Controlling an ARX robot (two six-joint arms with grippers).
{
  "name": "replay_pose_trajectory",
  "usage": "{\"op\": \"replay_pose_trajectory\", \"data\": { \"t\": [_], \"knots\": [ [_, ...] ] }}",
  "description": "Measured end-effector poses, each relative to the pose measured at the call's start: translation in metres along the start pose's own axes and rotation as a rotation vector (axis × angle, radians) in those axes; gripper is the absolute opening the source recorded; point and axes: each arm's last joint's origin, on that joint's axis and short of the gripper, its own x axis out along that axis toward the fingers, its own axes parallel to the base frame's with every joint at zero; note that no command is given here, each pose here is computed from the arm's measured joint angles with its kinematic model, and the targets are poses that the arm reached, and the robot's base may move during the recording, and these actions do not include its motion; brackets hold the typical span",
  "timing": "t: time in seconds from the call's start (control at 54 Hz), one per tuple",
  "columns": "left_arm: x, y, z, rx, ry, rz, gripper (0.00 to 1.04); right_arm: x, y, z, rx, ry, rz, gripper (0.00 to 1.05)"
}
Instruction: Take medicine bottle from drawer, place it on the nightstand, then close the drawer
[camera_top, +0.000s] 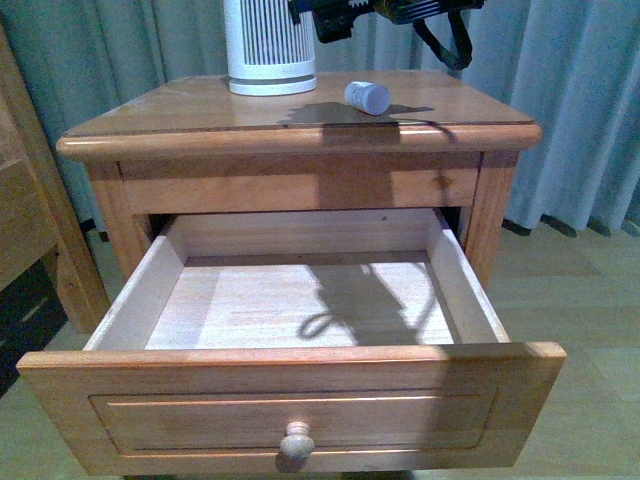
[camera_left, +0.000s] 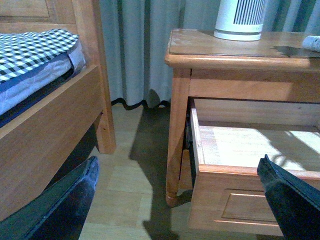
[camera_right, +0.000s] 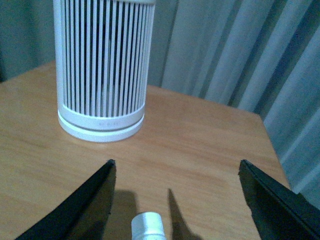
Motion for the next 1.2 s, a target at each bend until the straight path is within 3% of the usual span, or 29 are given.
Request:
{"op": "replay_pose_trajectory", "data": {
  "t": [0.148,0.333,0.481,0.759,0.926,1.204],
  "knots": [
    [0.0,0.0,0.0,0.0,0.0,0.0,0.98,-0.022,-0.006,0.017,0.039,-0.054,0.039,0.99],
    [0.0,0.0,0.0,0.0,0.0,0.0,0.98,-0.097,-0.019,0.035,0.156,-0.018,0.155,0.98],
    [0.0,0.0,0.0,0.0,0.0,0.0,0.98,-0.168,-0.025,0.009,0.25,0.092,0.238,0.75],
    [0.0,0.0,0.0,0.0,0.0,0.0,0.98,-0.263,-0.013,-0.121,0.359,0.527,0.302,0.3],
    [0.0,0.0,0.0,0.0,0.0,0.0,0.98,-0.283,-0.002,-0.179,0.338,0.654,0.286,0.04],
    [0.0,0.0,0.0,0.0,0.0,0.0,0.98,-0.219,0.009,-0.222,0.222,0.504,0.241,0.03]
  ]
}}
